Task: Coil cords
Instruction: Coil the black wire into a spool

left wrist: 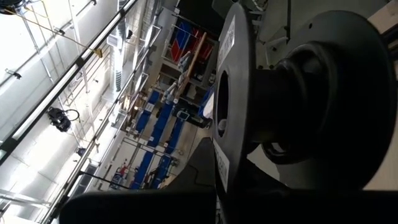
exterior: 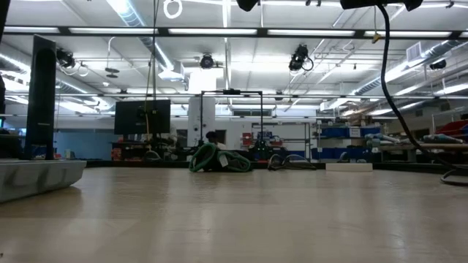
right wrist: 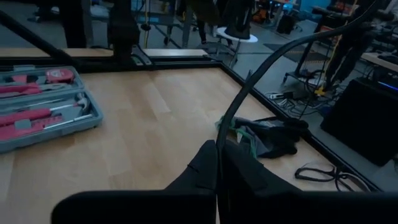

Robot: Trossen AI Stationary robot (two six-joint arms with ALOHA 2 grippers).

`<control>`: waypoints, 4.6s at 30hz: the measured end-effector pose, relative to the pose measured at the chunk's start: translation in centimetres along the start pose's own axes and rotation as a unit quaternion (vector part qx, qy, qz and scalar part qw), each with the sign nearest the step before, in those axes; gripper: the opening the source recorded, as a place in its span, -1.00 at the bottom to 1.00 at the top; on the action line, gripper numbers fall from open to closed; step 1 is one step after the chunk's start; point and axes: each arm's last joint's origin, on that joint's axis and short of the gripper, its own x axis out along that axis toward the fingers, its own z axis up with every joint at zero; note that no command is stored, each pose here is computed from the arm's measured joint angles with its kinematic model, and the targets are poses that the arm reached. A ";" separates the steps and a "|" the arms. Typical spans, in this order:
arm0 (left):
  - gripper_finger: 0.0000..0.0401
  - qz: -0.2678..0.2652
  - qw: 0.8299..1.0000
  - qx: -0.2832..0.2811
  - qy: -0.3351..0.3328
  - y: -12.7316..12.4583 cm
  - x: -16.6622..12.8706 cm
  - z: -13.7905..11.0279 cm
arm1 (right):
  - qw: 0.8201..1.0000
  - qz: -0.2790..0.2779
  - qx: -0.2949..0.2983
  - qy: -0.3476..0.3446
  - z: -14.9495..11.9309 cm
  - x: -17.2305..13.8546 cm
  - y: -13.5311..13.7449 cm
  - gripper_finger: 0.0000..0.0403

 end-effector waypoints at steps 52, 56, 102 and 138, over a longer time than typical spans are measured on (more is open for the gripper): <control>-1.00 -0.059 0.997 -0.014 0.048 -0.7 1.9 -2.8 | 0.988 0.071 -0.082 -0.107 4.5 0.4 1.4 -0.99; -1.00 -0.053 0.998 -0.037 0.017 -0.7 1.2 -1.7 | 0.987 0.058 -0.094 -0.113 5.0 1.4 0.9 -0.99; -1.00 -0.075 0.990 -0.114 0.019 -0.6 2.2 -2.6 | 0.965 0.092 -0.122 -0.212 7.5 1.9 0.3 -0.99; -1.00 -0.119 0.989 -0.028 0.085 -4.7 3.8 -4.4 | 0.964 0.070 -0.137 -0.218 8.2 1.9 0.1 -0.99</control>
